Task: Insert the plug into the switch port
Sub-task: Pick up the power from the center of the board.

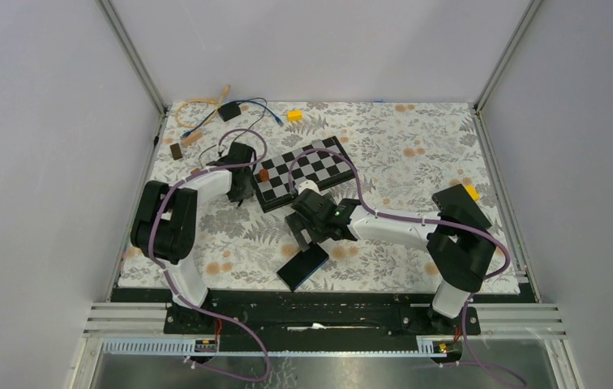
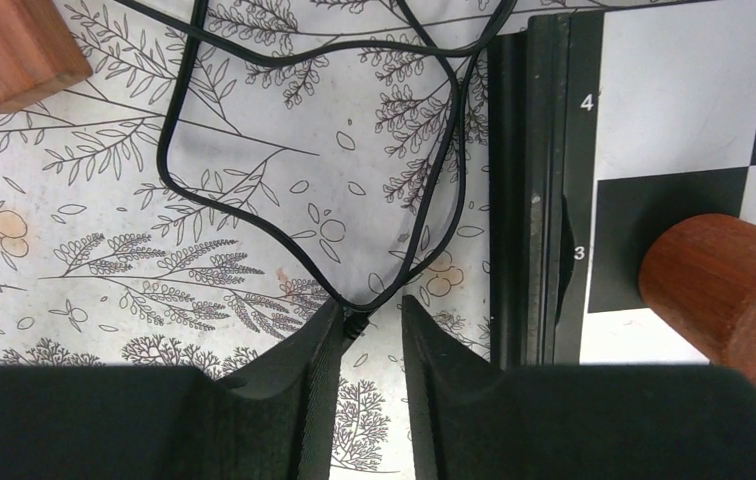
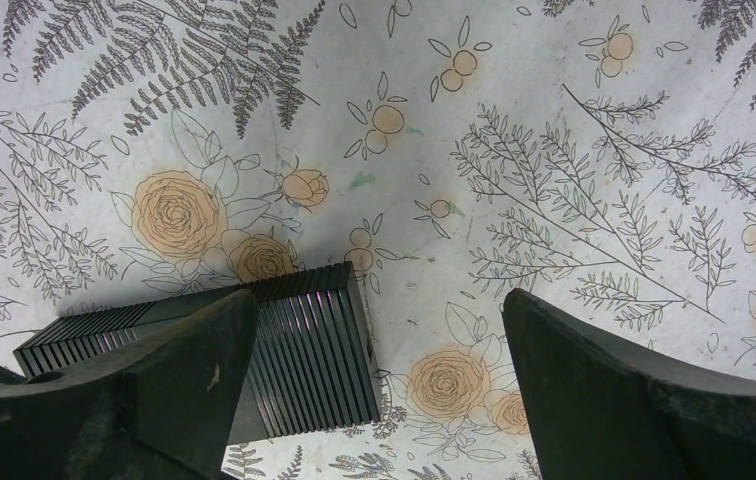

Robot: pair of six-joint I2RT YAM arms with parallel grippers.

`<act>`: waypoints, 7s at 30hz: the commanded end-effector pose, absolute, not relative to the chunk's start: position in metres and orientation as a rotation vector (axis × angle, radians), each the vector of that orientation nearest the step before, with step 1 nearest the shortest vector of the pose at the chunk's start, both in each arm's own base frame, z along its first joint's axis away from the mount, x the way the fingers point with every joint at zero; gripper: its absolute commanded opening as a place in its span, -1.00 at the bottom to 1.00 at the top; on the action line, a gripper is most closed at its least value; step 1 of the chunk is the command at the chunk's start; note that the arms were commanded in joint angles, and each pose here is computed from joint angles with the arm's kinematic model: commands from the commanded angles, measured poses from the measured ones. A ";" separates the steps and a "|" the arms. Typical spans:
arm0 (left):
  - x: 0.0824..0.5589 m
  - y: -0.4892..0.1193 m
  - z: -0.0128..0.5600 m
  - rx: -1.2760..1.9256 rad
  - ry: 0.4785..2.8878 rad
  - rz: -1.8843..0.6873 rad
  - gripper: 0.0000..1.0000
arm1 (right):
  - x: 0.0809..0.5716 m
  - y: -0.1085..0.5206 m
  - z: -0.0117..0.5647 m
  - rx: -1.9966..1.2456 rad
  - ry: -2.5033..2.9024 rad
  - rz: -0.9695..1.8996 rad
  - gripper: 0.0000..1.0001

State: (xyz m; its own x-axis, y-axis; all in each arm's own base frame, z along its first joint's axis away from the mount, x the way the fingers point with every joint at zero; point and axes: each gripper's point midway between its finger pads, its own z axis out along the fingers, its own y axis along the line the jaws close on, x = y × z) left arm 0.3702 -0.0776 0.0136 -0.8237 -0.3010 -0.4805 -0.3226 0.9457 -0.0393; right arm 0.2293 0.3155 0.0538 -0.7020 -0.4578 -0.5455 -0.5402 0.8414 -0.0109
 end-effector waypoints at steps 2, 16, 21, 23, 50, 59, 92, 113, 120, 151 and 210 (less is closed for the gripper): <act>0.312 -0.073 -0.027 -0.452 2.805 0.112 -0.49 | 0.239 0.322 0.068 -0.703 2.431 0.237 0.99; 0.295 -0.080 -0.002 -0.496 2.769 0.024 -1.00 | 0.240 0.329 0.070 -0.694 2.428 0.265 0.99; 0.310 -0.080 0.044 -0.461 2.657 -0.014 -1.00 | 0.241 0.333 0.084 -0.660 2.414 0.324 1.00; 0.313 -0.076 0.060 -0.458 2.618 0.002 -1.00 | 0.243 0.336 0.096 -0.642 2.391 0.353 0.99; 0.278 -0.146 0.174 0.156 2.436 -0.395 -1.00 | 0.248 0.360 0.234 -0.976 1.208 0.973 0.97; 0.237 -0.183 0.199 0.411 2.377 -0.638 -1.00 | 0.202 0.385 0.254 -1.394 0.669 0.994 0.99; 0.196 -0.225 0.216 0.675 2.353 -0.795 -1.00 | 0.213 0.404 0.185 -1.700 0.645 0.772 -0.27; 0.191 -0.232 0.243 0.729 2.291 -0.863 0.35 | 0.191 0.357 0.186 -1.672 0.768 0.697 -1.00; 0.180 -0.250 0.240 0.818 2.304 -1.011 0.00 | 0.195 0.352 0.192 -1.648 0.778 0.651 -1.00; 0.178 -0.255 0.224 0.833 2.349 -0.989 -0.60 | 0.202 0.346 0.201 -1.561 0.819 0.610 -1.00; 0.135 -0.308 0.259 1.245 2.064 -0.960 -1.00 | 0.137 0.308 0.244 -1.536 0.963 0.881 -0.57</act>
State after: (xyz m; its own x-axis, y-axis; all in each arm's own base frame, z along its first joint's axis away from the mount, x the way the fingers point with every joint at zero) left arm 0.1271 -0.2987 0.2340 -0.4865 0.5597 -0.6709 0.8725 0.3508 -0.3401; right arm 0.1355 0.3030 0.2256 0.3844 -0.1542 -0.9102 -0.9220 -0.1136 -0.3702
